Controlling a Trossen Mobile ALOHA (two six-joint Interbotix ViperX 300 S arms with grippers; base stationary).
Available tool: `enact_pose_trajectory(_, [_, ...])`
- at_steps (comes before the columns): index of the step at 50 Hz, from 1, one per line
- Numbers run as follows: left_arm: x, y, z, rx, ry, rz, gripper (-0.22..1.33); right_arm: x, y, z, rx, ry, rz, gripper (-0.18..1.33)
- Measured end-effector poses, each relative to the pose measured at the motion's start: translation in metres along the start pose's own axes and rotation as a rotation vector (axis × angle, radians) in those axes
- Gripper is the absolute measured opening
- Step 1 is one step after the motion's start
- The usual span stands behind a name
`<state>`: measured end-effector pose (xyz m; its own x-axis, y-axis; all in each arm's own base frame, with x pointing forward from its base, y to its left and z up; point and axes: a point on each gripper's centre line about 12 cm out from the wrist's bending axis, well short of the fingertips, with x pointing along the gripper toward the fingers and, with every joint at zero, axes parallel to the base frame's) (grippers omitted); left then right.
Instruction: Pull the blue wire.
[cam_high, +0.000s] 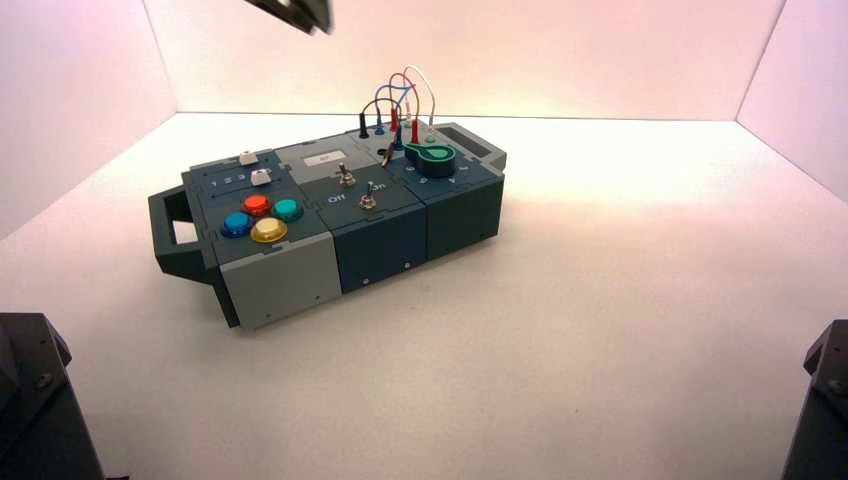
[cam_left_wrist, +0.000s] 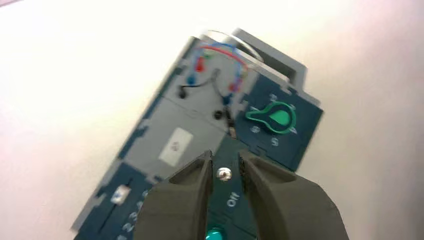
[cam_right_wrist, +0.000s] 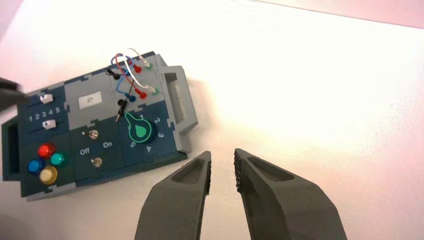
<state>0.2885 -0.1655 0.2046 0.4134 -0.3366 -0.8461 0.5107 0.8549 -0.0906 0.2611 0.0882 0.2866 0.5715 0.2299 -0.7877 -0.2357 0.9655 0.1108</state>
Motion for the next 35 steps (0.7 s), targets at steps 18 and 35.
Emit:
enact_pose_trajectory(18, [0.034, -0.021, 0.004, 0.116, 0.092, -0.040, 0.63, 0.001, 0.001, 0.001, -0.002, -0.001, 0.004, 0.57])
enact_pose_trajectory(35, [0.063, -0.018, -0.008, 0.178, 0.178, -0.046, 0.68, 0.000, 0.000, 0.001, -0.043, 0.006, 0.003, 0.58])
